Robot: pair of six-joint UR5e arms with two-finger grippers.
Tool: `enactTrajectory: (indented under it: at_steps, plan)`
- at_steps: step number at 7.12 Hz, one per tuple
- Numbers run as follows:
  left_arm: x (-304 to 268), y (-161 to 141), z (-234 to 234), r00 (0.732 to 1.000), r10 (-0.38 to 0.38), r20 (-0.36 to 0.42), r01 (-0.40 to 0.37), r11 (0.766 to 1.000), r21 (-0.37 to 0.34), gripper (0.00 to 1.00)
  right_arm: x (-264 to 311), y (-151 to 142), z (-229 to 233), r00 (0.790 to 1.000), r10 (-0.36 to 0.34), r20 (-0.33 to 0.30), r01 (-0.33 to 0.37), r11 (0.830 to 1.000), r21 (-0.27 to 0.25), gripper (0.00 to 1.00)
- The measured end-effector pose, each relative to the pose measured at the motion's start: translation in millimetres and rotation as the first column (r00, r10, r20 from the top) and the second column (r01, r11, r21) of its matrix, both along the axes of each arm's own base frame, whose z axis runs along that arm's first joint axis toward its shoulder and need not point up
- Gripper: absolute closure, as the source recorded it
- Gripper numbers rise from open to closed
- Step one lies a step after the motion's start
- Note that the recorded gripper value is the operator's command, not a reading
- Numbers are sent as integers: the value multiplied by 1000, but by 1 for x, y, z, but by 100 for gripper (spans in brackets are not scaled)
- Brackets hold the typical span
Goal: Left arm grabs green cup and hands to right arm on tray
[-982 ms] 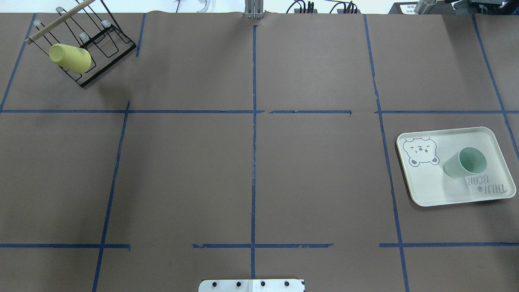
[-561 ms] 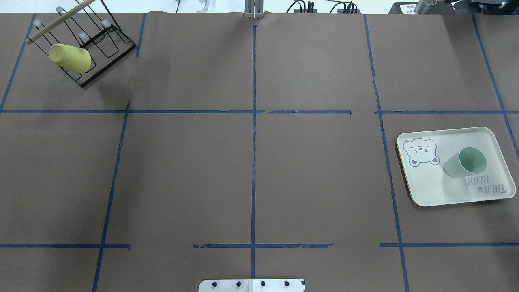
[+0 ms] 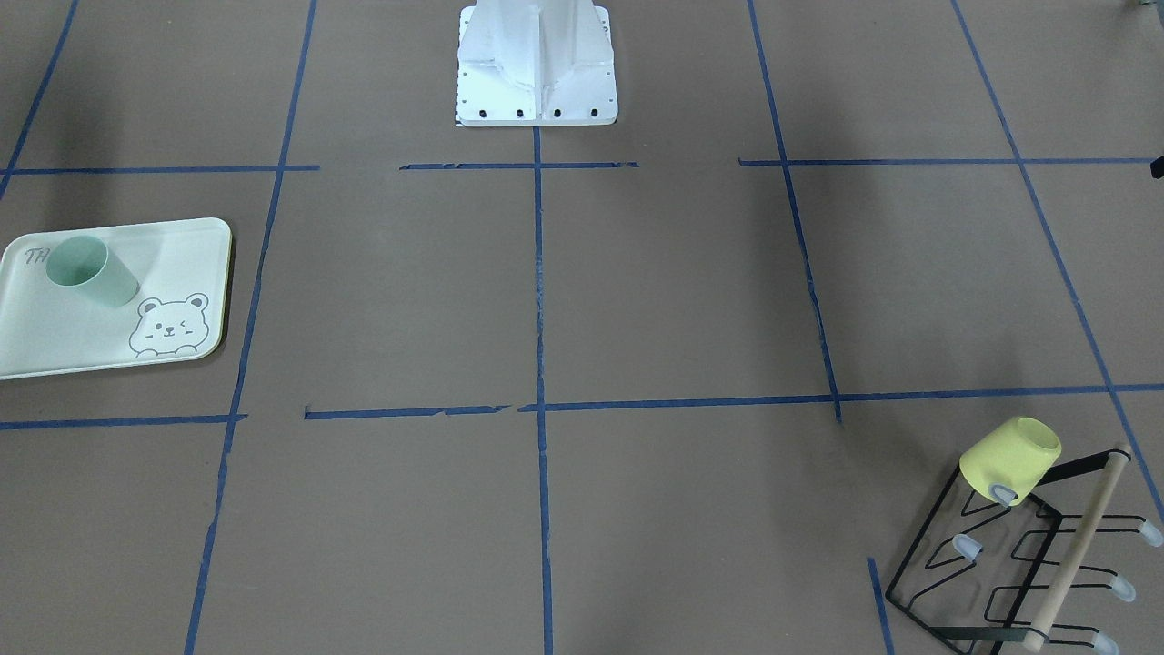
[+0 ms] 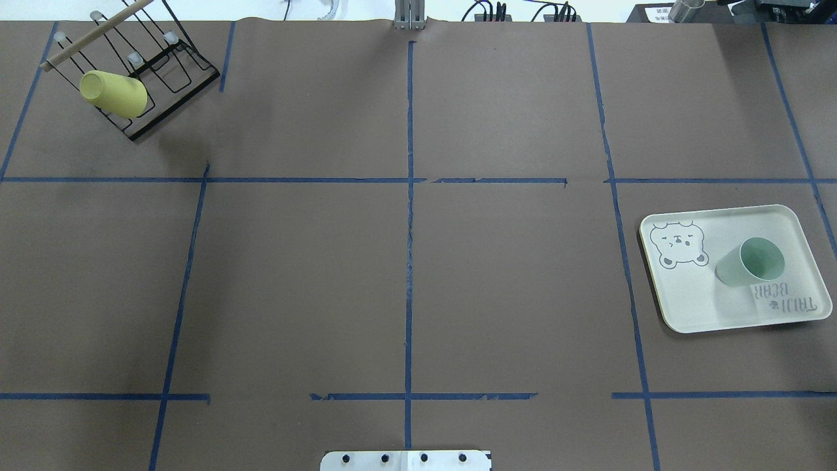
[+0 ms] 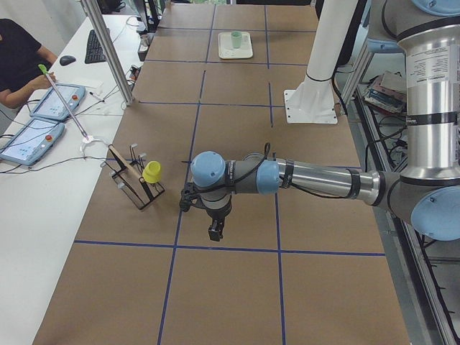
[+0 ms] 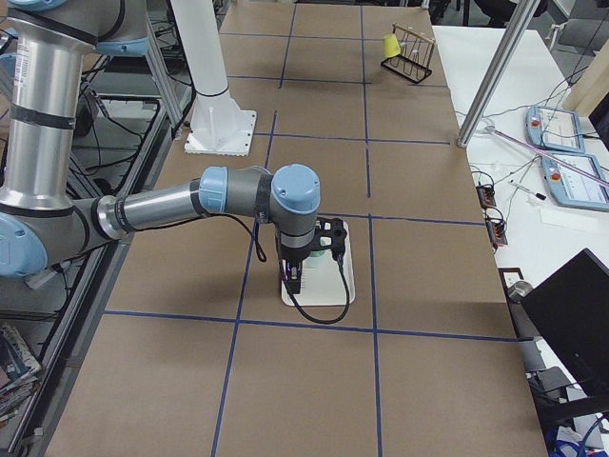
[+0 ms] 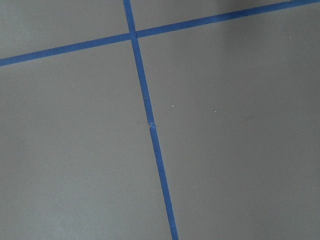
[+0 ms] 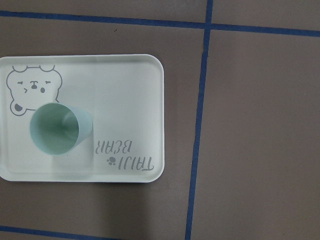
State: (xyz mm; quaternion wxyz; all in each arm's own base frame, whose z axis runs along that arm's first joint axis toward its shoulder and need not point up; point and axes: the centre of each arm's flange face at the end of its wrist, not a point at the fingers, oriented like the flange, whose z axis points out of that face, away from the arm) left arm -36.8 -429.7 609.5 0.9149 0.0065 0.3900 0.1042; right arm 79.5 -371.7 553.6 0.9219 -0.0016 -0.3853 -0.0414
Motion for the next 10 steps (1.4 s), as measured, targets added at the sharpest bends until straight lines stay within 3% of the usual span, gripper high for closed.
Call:
enactTrajectory:
  at_steps: [4,10]
  plan:
    - [0,-2,5,1000,-1,-2,1,1000,19,0,-2,0,-3,999,7,34,-7,1000,-2,0]
    - [0,-2,8,1000,-4,-2,4,1000,12,0,-2,-1,0,1000,2,26,-2,1000,-2,0]
